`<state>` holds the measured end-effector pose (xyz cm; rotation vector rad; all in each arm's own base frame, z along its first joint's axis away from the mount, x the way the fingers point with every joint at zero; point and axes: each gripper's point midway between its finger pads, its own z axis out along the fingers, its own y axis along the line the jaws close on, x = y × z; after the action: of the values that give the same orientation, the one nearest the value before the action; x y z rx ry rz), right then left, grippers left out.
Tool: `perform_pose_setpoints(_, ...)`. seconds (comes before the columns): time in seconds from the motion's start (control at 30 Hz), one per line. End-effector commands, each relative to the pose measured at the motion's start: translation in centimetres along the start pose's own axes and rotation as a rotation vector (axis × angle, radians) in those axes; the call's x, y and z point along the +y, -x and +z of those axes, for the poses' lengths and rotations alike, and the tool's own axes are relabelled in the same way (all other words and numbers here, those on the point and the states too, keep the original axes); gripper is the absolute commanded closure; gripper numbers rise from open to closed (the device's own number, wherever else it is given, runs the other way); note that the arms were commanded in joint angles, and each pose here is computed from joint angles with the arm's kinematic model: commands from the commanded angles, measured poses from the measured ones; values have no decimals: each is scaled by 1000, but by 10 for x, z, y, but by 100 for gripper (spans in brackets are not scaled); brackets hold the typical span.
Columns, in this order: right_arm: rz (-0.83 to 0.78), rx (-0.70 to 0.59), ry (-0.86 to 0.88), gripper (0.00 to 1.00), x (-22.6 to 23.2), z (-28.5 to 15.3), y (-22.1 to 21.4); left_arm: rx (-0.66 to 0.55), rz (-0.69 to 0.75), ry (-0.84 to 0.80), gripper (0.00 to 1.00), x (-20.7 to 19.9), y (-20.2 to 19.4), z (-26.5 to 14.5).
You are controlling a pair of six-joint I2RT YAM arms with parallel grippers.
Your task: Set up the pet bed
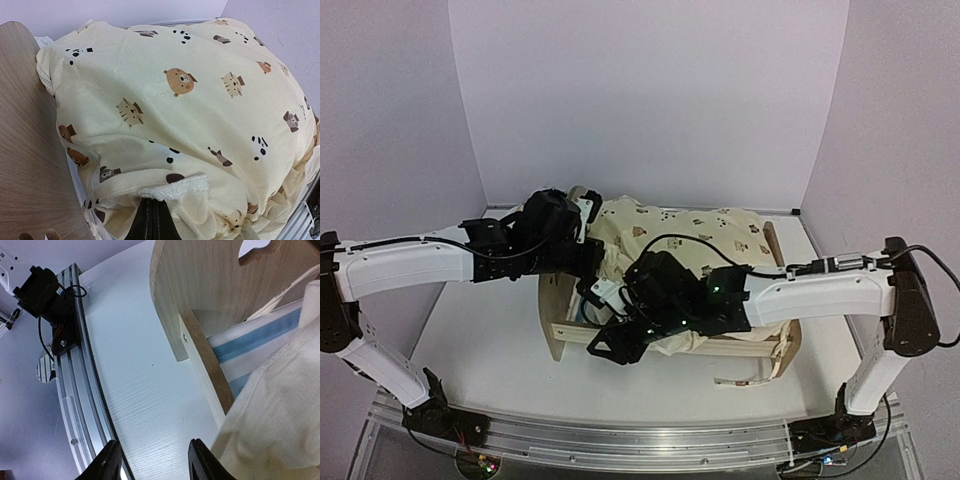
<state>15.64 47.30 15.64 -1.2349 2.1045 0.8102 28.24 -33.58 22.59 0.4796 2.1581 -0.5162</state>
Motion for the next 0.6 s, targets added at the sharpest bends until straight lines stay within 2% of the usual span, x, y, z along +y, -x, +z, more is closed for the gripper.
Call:
perform_pose_setpoints(0.0,-30,-143,-93,54,-13,17,28,-124,-56,-41,100,-15,42,-16)
perform_pose_setpoints(0.27,-86,-301,-463,54,-75,9,42,-146,-79,-44,100,-13,47,-25)
perform_pose_setpoints(0.57,-169,-326,-605,52,-96,-17,56,-159,-94,-41,100,-11,50,-31)
